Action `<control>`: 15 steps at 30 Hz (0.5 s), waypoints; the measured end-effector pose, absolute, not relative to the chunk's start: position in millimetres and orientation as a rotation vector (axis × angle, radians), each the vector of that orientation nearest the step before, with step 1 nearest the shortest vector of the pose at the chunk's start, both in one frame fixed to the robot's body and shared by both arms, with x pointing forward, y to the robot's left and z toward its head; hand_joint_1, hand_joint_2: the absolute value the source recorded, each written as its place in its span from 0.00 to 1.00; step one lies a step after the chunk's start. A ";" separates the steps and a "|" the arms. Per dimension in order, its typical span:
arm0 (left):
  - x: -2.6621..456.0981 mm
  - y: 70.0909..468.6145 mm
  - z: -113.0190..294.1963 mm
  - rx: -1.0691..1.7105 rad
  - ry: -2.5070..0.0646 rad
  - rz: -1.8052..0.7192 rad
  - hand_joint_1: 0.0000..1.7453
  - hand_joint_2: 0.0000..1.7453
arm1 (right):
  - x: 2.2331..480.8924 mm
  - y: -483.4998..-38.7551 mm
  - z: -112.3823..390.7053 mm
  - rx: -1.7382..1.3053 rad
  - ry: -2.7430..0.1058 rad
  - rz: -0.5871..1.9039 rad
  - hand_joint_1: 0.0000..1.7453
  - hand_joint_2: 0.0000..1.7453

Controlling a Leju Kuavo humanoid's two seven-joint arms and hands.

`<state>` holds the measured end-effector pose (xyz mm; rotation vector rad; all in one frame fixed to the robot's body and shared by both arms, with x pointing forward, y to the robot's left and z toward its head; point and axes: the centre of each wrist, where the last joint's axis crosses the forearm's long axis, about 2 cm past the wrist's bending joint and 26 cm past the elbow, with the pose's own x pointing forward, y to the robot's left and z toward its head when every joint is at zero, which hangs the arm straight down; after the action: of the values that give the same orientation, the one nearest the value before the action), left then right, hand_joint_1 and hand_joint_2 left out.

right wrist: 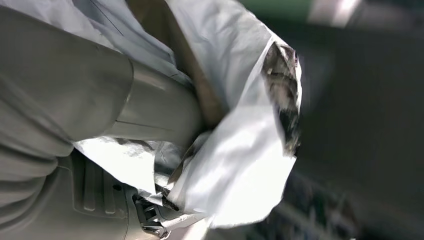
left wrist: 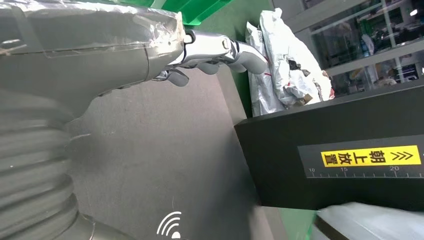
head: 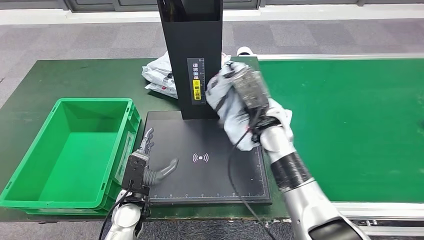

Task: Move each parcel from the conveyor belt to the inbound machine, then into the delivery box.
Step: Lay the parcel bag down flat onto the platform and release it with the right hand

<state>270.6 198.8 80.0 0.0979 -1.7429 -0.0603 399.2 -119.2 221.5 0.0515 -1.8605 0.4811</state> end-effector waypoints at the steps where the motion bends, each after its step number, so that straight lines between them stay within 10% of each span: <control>1: 270.8 198.5 80.9 0.098 -1.742 -0.060 0.00 1.00 | 394.9 -107.1 217.0 0.081 -1.841 0.511 0.00 1.00; 15: 272.1 199.8 86.6 0.094 -1.750 -0.060 0.00 1.00 | 350.6 -44.3 188.1 0.259 -1.728 0.792 0.00 1.00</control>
<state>272.1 199.8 86.6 0.0945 -1.7497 -0.0597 350.6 -44.3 188.1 0.2586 -1.7280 0.7917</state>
